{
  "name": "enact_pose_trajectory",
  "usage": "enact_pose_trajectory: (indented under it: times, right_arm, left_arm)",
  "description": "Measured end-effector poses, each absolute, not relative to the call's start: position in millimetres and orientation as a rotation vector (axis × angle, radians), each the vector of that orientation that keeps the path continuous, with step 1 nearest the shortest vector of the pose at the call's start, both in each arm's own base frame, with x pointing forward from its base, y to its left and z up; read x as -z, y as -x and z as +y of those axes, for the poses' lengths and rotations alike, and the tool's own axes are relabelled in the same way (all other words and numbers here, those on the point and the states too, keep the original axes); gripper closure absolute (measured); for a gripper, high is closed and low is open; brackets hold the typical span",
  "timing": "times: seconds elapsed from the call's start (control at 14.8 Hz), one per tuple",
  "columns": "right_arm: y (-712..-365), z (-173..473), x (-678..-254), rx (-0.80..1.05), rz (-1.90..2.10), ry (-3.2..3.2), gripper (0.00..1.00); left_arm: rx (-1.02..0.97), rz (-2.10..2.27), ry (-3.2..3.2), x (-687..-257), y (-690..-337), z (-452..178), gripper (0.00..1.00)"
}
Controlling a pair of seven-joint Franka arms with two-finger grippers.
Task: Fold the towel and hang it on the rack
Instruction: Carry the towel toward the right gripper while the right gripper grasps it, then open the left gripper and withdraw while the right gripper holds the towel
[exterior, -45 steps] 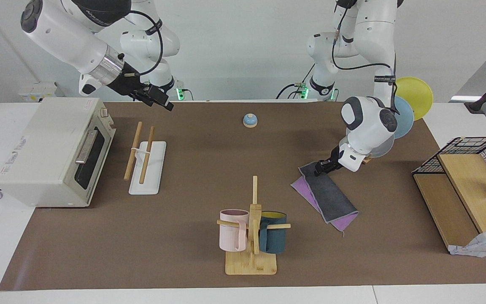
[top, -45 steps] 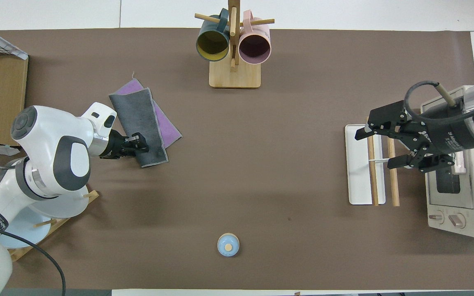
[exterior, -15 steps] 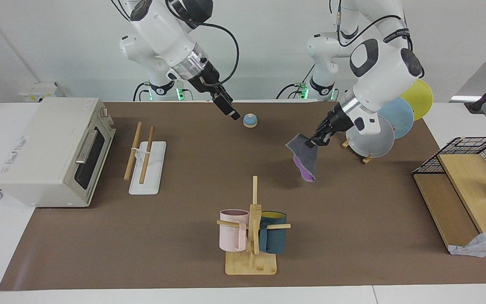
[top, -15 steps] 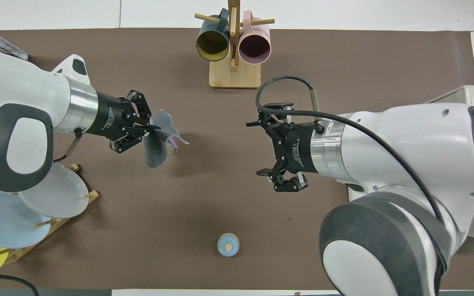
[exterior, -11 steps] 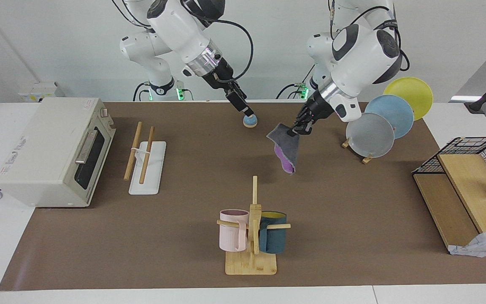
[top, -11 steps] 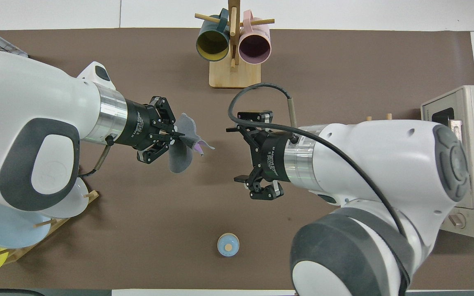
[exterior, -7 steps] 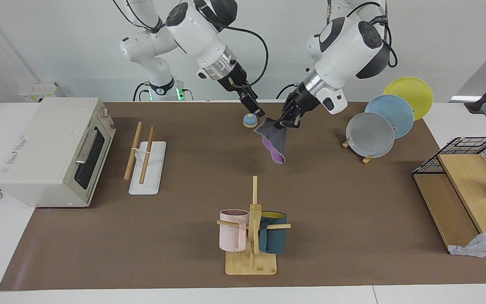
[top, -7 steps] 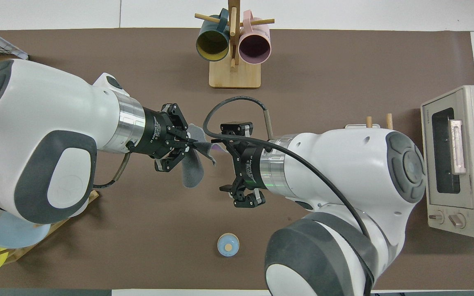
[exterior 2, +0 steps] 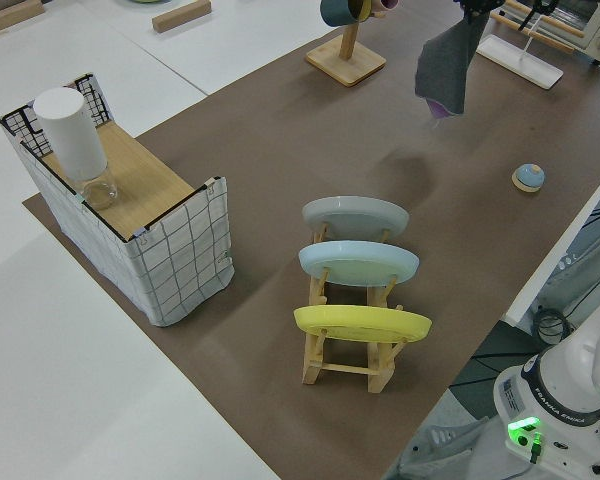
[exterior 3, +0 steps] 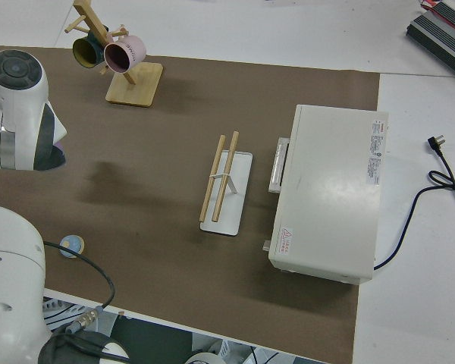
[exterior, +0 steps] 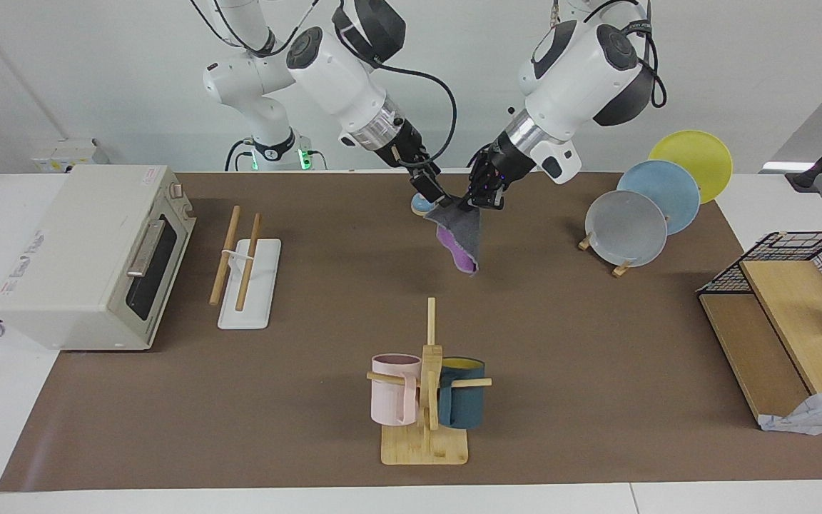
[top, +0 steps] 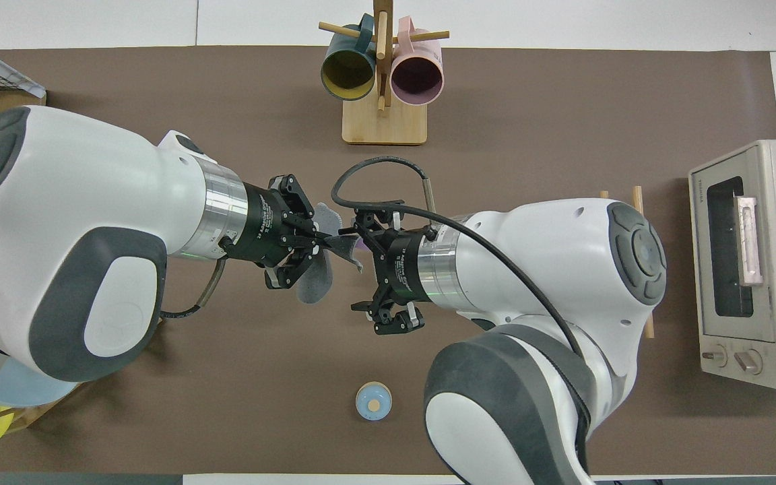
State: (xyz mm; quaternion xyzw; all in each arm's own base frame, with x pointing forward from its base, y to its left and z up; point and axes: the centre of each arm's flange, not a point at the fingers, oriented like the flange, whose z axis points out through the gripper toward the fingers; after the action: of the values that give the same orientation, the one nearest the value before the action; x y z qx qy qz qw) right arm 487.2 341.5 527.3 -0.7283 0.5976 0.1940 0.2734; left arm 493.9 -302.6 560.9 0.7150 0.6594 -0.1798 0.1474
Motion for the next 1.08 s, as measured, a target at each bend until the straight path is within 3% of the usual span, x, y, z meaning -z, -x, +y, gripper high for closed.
enact_pose_trajectory:
  times: [0.2,0.34,0.4,0.54,0.67,0.94,1.08]
  right_arm:
    - [-491.7,342.3,-520.8,-0.513,1.605,1.953,0.04]
    - [-491.8,342.3,-520.7,-0.506,1.587,1.966,0.16]
    - [-491.8,342.2,-520.7,-0.501,1.571,1.976,0.16]
    - [-492.4,341.7,-520.0,-0.492,1.551,1.99,0.32]
    - [-493.6,341.7,-516.6,-0.493,1.549,1.996,0.37]
    - [-495.0,341.9,-512.5,-0.496,1.555,1.998,0.83]
    - [-495.4,341.4,-512.5,-0.496,1.555,1.997,0.98]
  left_arm:
    - [0.521,1.915,-2.044,-560.9,-493.7,-302.9,0.97]
    - [0.523,1.921,-2.04,-560.9,-493.4,-303.4,0.97]
    - [0.524,1.923,-2.039,-560.9,-493.2,-303.7,0.97]
    - [0.525,1.925,-2.037,-560.9,-492.7,-304.5,0.97]
    - [0.526,1.93,-2.034,-560.9,-492.4,-305.0,0.97]
    - [0.529,1.935,-2.032,-560.9,-491.3,-306.8,0.97]
    - [0.529,1.935,-2.031,-560.9,-491.0,-307.2,0.97]
